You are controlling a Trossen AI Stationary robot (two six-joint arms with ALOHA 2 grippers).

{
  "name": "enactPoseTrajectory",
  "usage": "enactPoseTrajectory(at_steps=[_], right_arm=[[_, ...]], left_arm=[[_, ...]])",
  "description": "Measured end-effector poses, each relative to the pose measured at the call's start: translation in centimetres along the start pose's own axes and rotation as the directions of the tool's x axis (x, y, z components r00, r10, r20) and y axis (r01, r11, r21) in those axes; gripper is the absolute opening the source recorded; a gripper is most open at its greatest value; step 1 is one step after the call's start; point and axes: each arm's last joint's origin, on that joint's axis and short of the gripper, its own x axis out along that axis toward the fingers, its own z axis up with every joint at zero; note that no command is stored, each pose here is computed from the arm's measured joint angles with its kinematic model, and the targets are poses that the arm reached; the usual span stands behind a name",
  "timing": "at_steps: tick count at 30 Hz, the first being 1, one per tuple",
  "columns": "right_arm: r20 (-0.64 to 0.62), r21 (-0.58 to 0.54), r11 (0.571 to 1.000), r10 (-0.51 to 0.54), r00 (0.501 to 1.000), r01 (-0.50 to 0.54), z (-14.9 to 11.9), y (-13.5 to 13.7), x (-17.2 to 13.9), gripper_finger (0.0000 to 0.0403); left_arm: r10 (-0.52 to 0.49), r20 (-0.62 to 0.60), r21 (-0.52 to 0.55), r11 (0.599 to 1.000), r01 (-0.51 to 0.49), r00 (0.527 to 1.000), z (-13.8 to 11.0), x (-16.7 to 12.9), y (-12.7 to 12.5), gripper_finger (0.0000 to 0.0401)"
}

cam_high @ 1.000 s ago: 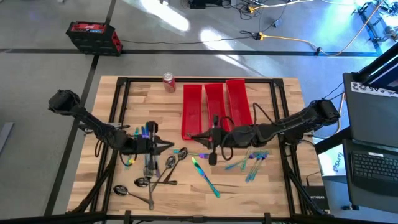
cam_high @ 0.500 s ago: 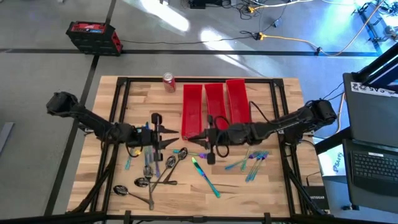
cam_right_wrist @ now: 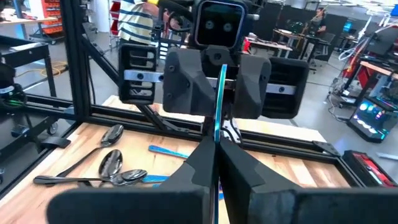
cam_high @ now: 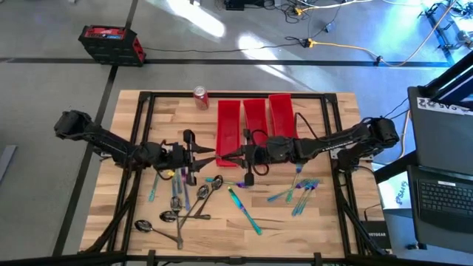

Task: Sort silverware
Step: Put the purple fork into the left red bin

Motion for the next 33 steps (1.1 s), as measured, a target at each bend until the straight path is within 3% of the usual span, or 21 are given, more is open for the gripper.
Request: enactPoseTrajectory(at_steps=[15, 33], right_arm=[[-0.026, -0.001, 1.000, 0.010, 1.000, -0.010, -0.4, -1.3, 0.1, 0.0000], [-0.065, -0.024, 1.000, -0.002, 0.998, 0.000, -1.7, -2.1, 0.8, 0.0000]], left_arm=[[-0.007, 0.017, 0.039, 0.999, 0.007, 1.000, 0.0, 0.3, 0.7, 0.0109], [0.015, -0.017, 0.011, 1.000, -0.014, 1.000, -0.4, 0.5, 1.3, 0.0109]])
